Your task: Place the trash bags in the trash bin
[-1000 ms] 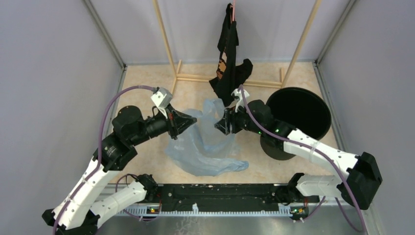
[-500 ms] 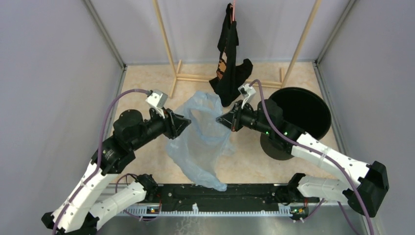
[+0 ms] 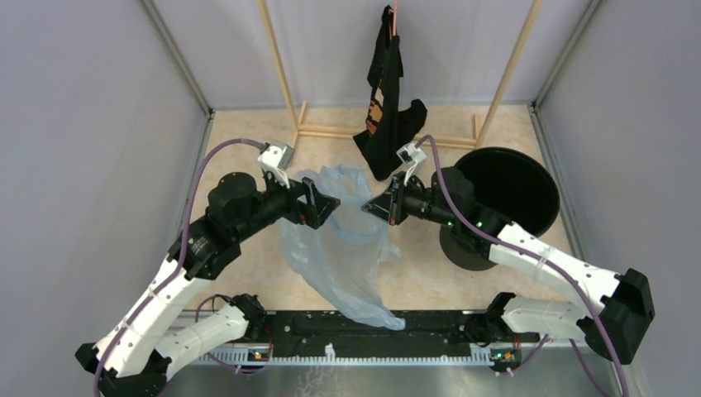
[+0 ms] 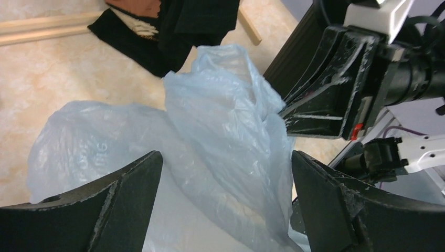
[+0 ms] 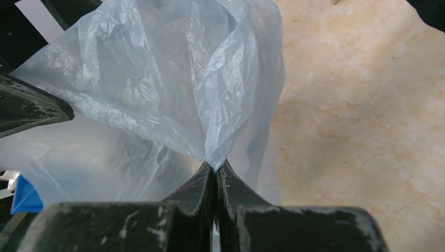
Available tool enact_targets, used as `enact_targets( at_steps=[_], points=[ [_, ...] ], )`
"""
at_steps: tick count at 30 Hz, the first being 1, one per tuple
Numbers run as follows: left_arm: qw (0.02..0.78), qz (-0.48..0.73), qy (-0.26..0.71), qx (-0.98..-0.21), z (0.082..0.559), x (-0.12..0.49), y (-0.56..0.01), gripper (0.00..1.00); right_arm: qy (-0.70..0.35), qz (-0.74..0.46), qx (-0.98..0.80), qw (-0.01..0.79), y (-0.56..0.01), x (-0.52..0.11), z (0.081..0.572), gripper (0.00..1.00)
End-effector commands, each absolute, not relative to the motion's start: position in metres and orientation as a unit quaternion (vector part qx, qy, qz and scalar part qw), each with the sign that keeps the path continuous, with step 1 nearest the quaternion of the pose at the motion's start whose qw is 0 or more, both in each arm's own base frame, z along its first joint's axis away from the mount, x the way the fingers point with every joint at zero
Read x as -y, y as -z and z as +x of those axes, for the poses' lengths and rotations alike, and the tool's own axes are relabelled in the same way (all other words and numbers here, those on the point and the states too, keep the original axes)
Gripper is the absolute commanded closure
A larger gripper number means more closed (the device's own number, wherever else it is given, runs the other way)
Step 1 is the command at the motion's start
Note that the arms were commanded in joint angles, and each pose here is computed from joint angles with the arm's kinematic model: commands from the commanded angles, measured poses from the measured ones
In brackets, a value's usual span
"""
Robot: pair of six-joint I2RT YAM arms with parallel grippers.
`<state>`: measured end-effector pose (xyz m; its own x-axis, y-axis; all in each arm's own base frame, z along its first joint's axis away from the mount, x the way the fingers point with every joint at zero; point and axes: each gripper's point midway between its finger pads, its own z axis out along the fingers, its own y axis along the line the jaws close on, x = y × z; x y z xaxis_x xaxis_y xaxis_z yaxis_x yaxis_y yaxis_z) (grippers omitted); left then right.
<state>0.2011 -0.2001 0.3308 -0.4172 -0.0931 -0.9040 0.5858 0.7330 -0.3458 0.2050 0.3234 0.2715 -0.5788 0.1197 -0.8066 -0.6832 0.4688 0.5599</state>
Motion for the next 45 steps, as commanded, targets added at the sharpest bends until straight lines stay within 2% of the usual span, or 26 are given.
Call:
enact_targets(
  at_steps=[1, 4, 9, 10, 11, 13, 15, 17, 19, 22, 25, 29, 34, 36, 42, 45],
  points=[
    [0.556, 0.155, 0.381, -0.722, 0.205, 0.215, -0.377, 0.02, -0.505, -0.196, -0.714, 0.443, -0.306, -0.332, 0.204, 1.00],
    [0.536, 0.161, 0.386, -0.734, 0.210, 0.225, -0.366, 0.03, -0.507, -0.197, -0.711, 0.446, -0.311, -0.333, 0.203, 1.00],
    [0.523, 0.165, 0.377, -0.747, 0.216, 0.229, -0.351, 0.23, -0.501, -0.201, -0.711, 0.451, -0.315, -0.332, 0.203, 1.00],
    [0.526, 0.163, 0.372, -0.747, 0.217, 0.228, -0.351, 0.32, -0.500, -0.202, -0.711, 0.452, -0.316, -0.331, 0.202, 1.00],
    [0.532, 0.162, 0.366, -0.747, 0.219, 0.226, -0.352, 0.47, -0.497, -0.202, -0.712, 0.453, -0.316, -0.330, 0.202, 1.00],
    [0.545, 0.158, 0.351, -0.744, 0.222, 0.220, -0.358, 0.70, -0.491, -0.199, -0.715, 0.457, -0.316, -0.326, 0.202, 1.00],
    [0.564, 0.156, 0.331, -0.740, 0.226, 0.212, -0.366, 0.84, -0.477, -0.200, -0.722, 0.459, -0.314, -0.321, 0.203, 1.00],
    [0.584, 0.157, 0.308, -0.734, 0.231, 0.204, -0.376, 0.92, -0.456, -0.202, -0.734, 0.461, -0.312, -0.313, 0.203, 0.92],
    [0.606, 0.153, 0.279, -0.729, 0.237, 0.194, -0.384, 0.98, -0.432, -0.205, -0.744, 0.468, -0.314, -0.304, 0.205, 0.80],
    [0.632, 0.151, 0.250, -0.717, 0.242, 0.183, -0.393, 1.00, -0.395, -0.204, -0.756, 0.481, -0.319, -0.286, 0.205, 0.63],
    [0.658, 0.149, 0.235, -0.699, 0.243, 0.174, -0.398, 1.00, -0.364, -0.201, -0.767, 0.488, -0.322, -0.265, 0.201, 0.51],
    [0.683, 0.135, 0.207, -0.687, 0.244, 0.159, -0.388, 1.00, -0.341, -0.203, -0.786, 0.474, -0.331, -0.237, 0.181, 0.43],
    [0.713, 0.114, 0.161, -0.673, 0.247, 0.137, -0.377, 1.00, -0.291, -0.185, -0.801, 0.489, -0.349, -0.185, 0.162, 0.27],
    [0.722, 0.107, 0.150, -0.667, 0.247, 0.130, -0.375, 1.00, -0.249, -0.168, -0.811, 0.502, -0.347, -0.162, 0.164, 0.24],
    [0.729, 0.093, 0.136, -0.664, 0.245, 0.119, -0.363, 0.97, -0.091, -0.120, -0.852, 0.501, -0.313, -0.109, 0.183, 0.24],
    [0.727, 0.096, 0.117, -0.670, 0.245, 0.114, -0.353, 0.97, -0.061, -0.119, -0.862, 0.488, -0.296, -0.104, 0.187, 0.24]
  ],
)
